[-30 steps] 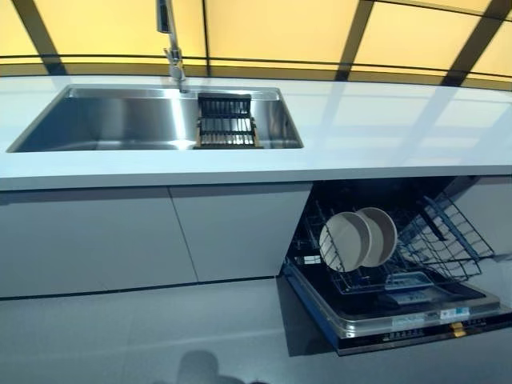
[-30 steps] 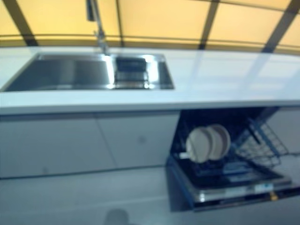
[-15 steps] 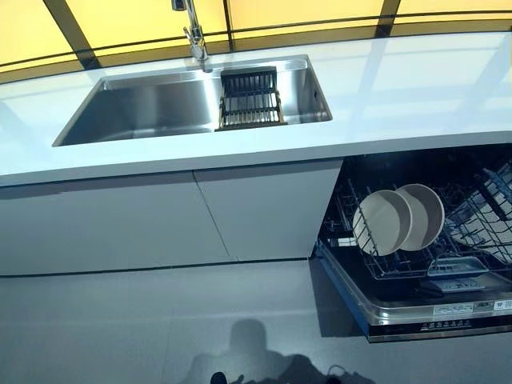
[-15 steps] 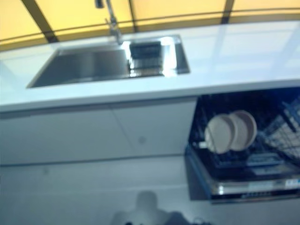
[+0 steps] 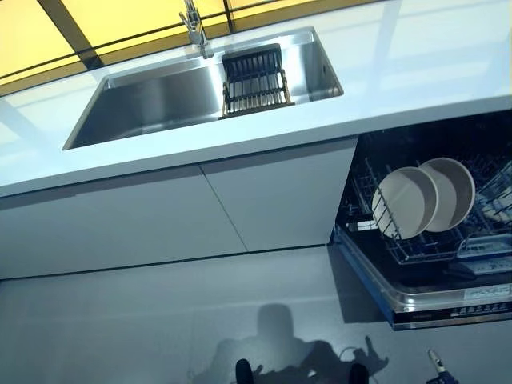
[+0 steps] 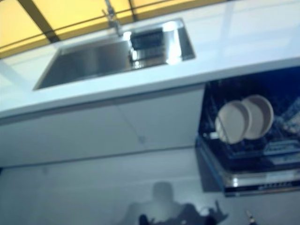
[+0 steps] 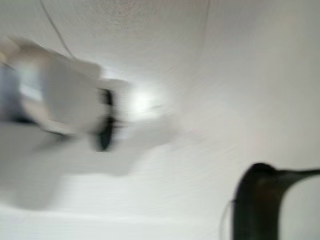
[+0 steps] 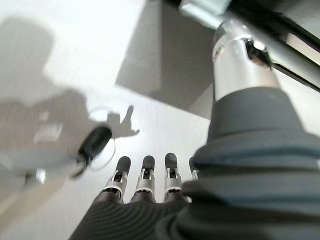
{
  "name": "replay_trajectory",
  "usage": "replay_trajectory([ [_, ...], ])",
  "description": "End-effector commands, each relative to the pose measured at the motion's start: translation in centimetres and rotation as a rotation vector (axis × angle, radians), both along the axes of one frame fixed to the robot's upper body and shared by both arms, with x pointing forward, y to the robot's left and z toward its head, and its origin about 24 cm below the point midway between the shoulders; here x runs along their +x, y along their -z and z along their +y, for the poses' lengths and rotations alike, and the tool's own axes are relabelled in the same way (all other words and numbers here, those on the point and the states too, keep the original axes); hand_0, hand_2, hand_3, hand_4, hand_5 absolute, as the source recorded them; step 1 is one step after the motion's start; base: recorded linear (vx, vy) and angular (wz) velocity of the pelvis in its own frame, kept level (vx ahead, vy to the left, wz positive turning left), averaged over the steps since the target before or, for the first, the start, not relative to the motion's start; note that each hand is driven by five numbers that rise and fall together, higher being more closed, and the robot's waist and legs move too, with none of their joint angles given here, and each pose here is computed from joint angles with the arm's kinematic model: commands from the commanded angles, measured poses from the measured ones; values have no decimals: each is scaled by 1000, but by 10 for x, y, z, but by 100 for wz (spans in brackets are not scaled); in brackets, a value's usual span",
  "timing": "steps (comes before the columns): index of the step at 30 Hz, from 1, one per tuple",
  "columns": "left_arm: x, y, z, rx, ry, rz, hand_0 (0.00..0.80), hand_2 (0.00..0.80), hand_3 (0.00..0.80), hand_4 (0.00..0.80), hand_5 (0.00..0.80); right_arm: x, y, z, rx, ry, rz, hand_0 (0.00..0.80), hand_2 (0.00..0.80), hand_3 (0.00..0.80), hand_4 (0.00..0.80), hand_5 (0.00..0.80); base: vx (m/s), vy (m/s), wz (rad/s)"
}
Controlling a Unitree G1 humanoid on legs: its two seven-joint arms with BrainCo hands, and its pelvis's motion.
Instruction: Take plates into dishwasher
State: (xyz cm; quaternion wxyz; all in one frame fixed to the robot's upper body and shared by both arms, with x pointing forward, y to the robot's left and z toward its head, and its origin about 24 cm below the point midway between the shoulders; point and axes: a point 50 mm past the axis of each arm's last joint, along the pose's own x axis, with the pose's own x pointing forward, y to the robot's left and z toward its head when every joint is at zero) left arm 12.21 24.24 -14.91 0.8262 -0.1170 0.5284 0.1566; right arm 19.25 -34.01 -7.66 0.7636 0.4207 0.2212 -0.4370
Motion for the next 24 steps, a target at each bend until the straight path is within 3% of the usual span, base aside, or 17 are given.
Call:
replay_trajectory([
  [1, -5, 2, 1, -5, -15, 6, 0, 0, 0, 0, 0, 13, -24, -22, -29, 115, -160, 0, 0, 0, 0, 0, -41, 49, -1],
  [11, -13, 6, -9, -33, -20, 6, 0, 0, 0, 0, 0, 40, -75, -50, -79, 207, -414, 0, 0, 0, 0, 0, -1, 12, -1],
  [17, -22, 7, -8, -36, -21, 33, 0, 0, 0, 0, 0, 69, -133, -67, -89, 246, -686, 0, 0, 0, 0, 0, 37, -16, -3],
  [24, -31, 8, -9, -52, -58, 45, 0, 0, 0, 0, 0, 105, -210, -67, -200, 120, -861, 0, 0, 0, 0, 0, 17, 20, 0],
])
